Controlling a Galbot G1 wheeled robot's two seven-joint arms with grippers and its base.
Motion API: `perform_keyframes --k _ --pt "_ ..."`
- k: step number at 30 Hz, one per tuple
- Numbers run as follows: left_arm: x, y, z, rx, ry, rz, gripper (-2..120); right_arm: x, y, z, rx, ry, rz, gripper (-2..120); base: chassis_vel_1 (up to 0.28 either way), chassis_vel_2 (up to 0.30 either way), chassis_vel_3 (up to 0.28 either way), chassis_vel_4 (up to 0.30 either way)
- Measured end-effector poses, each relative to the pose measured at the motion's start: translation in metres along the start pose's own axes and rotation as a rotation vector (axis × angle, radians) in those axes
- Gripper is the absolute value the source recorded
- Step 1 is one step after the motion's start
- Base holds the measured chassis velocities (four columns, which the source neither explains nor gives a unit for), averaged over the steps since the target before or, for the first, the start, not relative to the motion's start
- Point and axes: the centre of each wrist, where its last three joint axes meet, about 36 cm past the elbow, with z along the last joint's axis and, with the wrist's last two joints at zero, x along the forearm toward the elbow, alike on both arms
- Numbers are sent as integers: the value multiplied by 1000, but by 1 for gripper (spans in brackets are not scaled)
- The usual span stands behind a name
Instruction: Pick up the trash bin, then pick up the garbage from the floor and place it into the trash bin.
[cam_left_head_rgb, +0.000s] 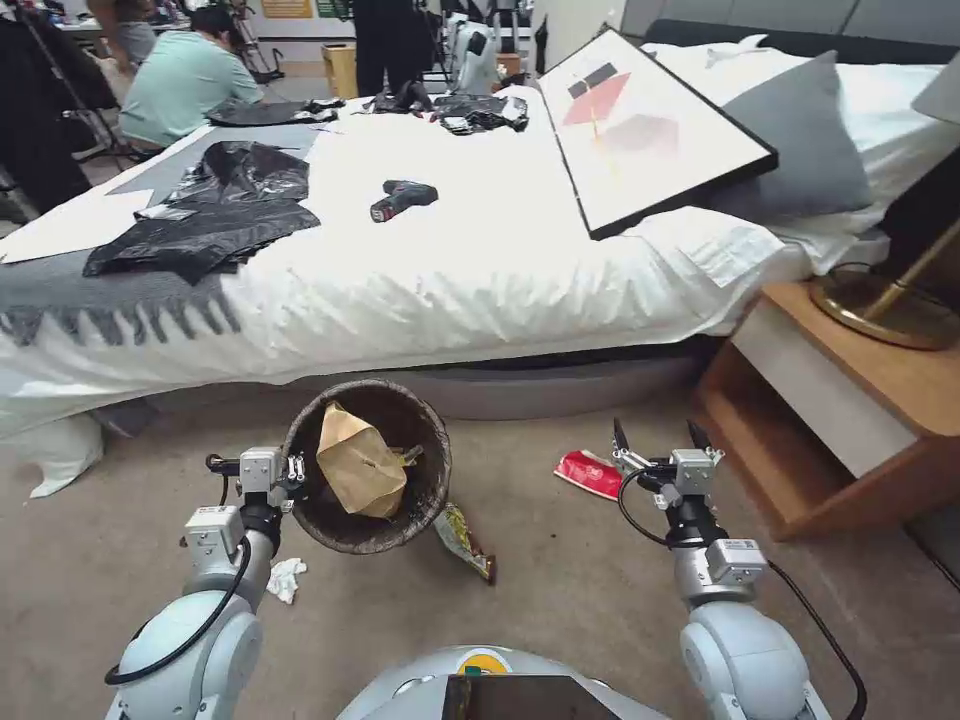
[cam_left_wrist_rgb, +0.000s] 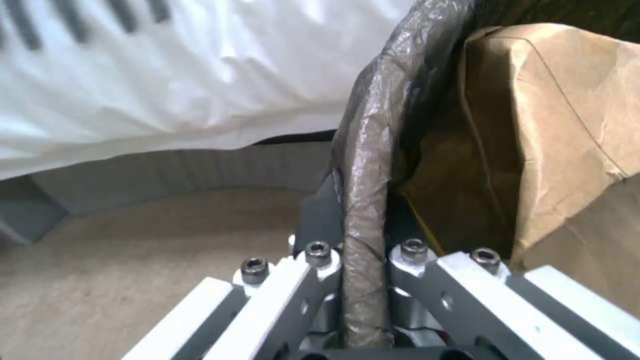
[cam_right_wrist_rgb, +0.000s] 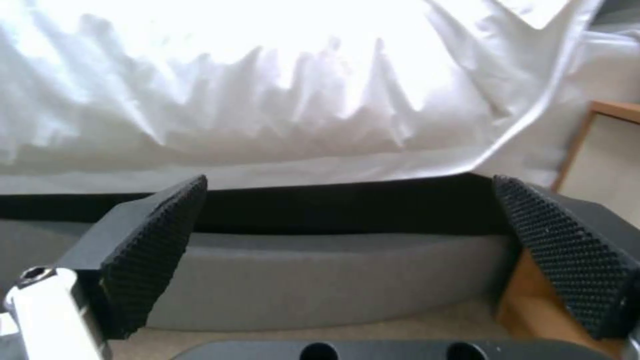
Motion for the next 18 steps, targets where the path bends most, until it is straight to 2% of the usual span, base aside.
perform_keyframes --k 18 --pt "0 0 0 -2 -2 -1 0 -1 -7 6 -1 22 11 100 68 65 74 69"
